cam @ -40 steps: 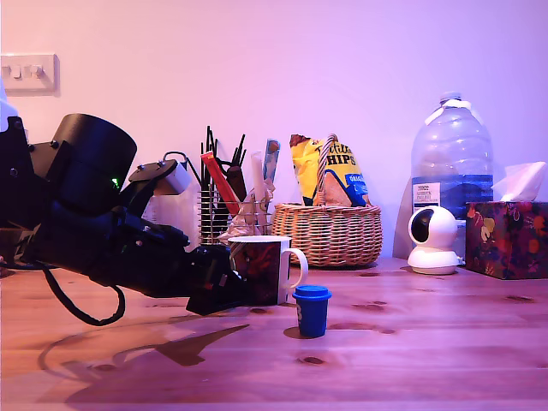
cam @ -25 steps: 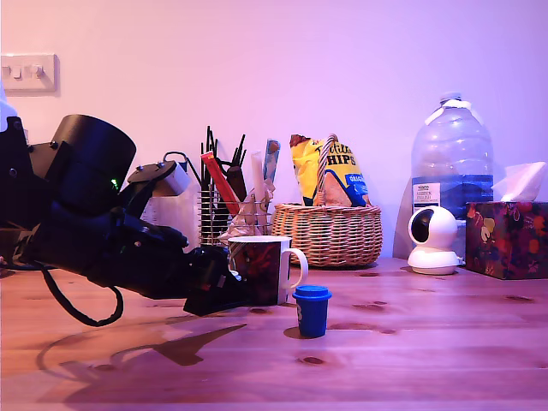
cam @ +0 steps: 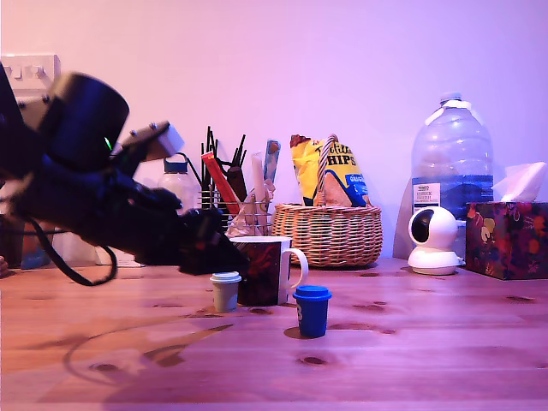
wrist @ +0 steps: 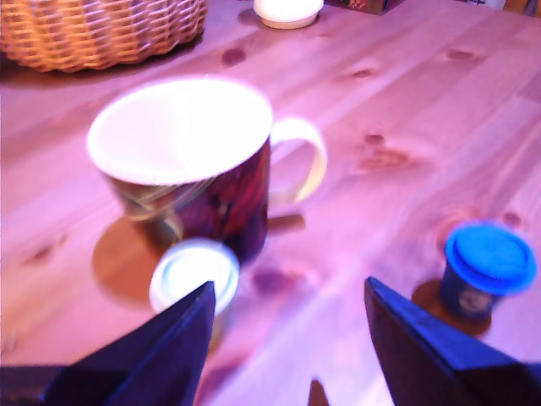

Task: Pick up the coffee capsules from the table one by one and drop them inside the nearest coffee cup

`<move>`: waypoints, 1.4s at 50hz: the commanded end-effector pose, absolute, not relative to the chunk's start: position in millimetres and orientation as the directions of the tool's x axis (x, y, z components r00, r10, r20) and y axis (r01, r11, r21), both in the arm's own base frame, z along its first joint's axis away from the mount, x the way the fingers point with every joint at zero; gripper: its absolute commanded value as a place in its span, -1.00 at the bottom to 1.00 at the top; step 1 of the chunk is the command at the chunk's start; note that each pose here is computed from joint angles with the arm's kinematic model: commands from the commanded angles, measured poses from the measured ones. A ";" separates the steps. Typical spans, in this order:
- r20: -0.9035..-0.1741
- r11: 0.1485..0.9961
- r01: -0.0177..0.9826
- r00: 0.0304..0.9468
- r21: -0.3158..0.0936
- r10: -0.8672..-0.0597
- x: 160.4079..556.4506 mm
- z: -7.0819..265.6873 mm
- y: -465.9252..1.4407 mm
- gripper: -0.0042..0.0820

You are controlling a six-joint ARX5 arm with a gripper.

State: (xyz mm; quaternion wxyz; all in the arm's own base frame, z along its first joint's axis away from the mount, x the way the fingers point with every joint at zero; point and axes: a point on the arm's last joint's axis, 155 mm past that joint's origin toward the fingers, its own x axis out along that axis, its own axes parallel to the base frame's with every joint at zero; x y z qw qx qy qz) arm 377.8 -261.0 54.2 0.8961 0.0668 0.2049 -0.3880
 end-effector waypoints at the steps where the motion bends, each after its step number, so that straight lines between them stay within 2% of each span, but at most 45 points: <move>1: -0.481 0.705 0.706 0.596 -0.069 -0.643 371.4 32.0 -249.0 0.26; 11: -0.530 0.738 0.668 0.593 -0.096 -0.606 372.5 18.6 -230.7 0.26; 24: -0.530 0.779 0.621 0.633 -0.089 -0.565 384.0 18.0 -210.3 0.26; 47: -0.511 0.773 0.628 0.639 -0.084 -0.575 385.4 22.6 -213.8 0.26; 62: -0.456 0.751 0.657 0.650 -0.065 -0.608 386.4 36.1 -228.9 0.26; 70: -0.456 0.733 0.677 0.631 -0.070 -0.627 382.0 29.9 -237.9 0.26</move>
